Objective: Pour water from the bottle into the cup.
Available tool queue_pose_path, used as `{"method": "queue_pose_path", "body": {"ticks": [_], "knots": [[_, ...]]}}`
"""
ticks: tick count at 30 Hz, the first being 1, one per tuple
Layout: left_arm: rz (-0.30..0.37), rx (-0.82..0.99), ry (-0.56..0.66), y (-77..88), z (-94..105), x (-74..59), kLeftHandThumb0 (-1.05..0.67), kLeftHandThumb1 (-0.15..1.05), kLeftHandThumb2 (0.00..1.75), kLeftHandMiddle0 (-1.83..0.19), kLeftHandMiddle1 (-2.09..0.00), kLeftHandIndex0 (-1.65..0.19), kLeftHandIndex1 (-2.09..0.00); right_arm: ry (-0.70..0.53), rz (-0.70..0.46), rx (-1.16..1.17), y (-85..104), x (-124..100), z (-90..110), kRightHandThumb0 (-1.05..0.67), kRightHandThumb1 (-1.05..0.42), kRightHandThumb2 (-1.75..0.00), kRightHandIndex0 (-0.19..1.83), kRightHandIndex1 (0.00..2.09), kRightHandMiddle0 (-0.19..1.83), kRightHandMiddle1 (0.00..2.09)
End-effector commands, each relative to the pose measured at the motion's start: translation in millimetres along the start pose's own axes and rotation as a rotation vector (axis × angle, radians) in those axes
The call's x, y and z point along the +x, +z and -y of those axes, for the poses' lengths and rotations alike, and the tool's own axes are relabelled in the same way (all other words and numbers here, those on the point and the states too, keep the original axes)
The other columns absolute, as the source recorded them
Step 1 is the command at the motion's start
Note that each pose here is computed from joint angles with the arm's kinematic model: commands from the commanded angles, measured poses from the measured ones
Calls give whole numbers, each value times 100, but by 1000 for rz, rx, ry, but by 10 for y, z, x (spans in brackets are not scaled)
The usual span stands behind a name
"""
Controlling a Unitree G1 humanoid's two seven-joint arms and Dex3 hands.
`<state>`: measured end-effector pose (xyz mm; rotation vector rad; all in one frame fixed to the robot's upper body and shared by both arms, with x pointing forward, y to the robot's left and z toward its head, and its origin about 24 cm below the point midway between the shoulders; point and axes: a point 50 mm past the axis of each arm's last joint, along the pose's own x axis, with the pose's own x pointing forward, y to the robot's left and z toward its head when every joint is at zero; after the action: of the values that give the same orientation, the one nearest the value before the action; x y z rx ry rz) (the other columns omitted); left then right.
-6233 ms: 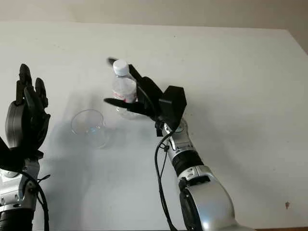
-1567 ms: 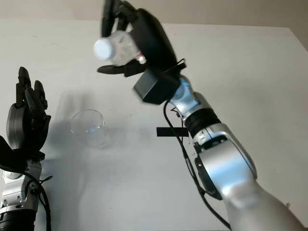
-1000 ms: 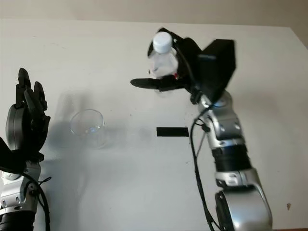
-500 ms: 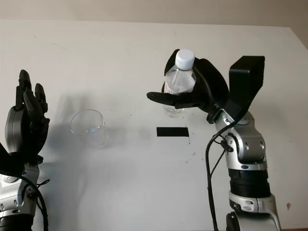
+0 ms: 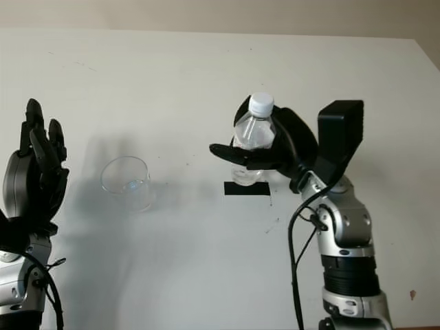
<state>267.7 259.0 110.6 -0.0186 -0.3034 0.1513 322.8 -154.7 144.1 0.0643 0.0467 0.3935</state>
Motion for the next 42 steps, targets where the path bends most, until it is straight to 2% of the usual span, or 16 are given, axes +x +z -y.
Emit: {"method": "queue_pose_path", "body": {"ticks": [1, 3, 6, 21, 32, 34, 35, 36, 37, 38, 40, 41, 42], "knots": [[2, 16, 9, 22, -49, -27, -80, 105, 80, 19, -4, 19, 0, 0, -6, 0, -7, 0, -21, -16, -105, -45, 172, 209, 102, 209], [3, 13, 10, 25, -51, -30, -80, 105, 79, 19, -4, 19, 0, 0, -8, -8, -12, -1, -22, -16, -105, -45, 176, 209, 115, 209], [5, 13, 13, 26, -47, -30, -80, 105, 79, 19, -5, 19, 0, -2, -10, -22, -13, -6, -18, -16, -105, -46, 177, 209, 122, 209], [4, 15, 8, 27, -37, -38, -79, 105, 82, 19, -4, 19, 0, -29, -45, -17, -90, -42, 14, -15, -105, -44, 172, 209, 129, 209], [8, 11, 14, 32, -45, -33, -79, 105, 82, 19, -5, 19, 0, -57, -87, -4, -218, -134, 4, -18, -105, -37, 167, 209, 126, 209], [6, 14, 14, 29, -48, -34, -79, 105, 82, 19, -5, 19, 0, -63, -79, -4, -247, -155, 4, -21, -105, -32, 140, 209, 88, 209], [5, 15, 13, 28, -48, -33, -79, 105, 81, 19, -5, 19, 0, -67, -74, -1, -260, -165, 3, -23, -105, -27, 120, 209, 59, 209], [6, 14, 12, 27, -46, -31, -79, 105, 81, 19, -5, 19, 0, -72, -66, 4, -274, -178, 0, -24, -105, -25, 97, 209, 31, 209], [6, 13, 12, 26, -43, -31, -79, 105, 81, 19, -5, 19, 0, -77, -54, 14, -290, -194, -5, -26, -105, -22, 58, 209, 2, 209], [6, 11, 12, 24, -42, -30, -79, 105, 81, 19, -5, 19, 0, -85, -40, 23, -306, -213, -9, -26, -105, -20, 28, 209, -8, 209], [5, 9, 15, 17, -42, -26, -79, 105, 81, 19, -5, 19, 0, -101, -13, 26, -351, -269, -30, -36, -104, -13, -7, 209, -17, 208], [5, 8, 16, 17, -41, -24, -79, 105, 81, 19, -5, 19, 0, -98, -2, 40, -374, -293, -39, -38, -105, -11, -13, 209, -18, 206], [4, 8, 16, 14, -38, -21, -79, 105, 81, 19, -5, 19, 0, -94, 4, 50, -390, -304, -42, -40, -105, -9, -16, 198, -19, 191]]}}
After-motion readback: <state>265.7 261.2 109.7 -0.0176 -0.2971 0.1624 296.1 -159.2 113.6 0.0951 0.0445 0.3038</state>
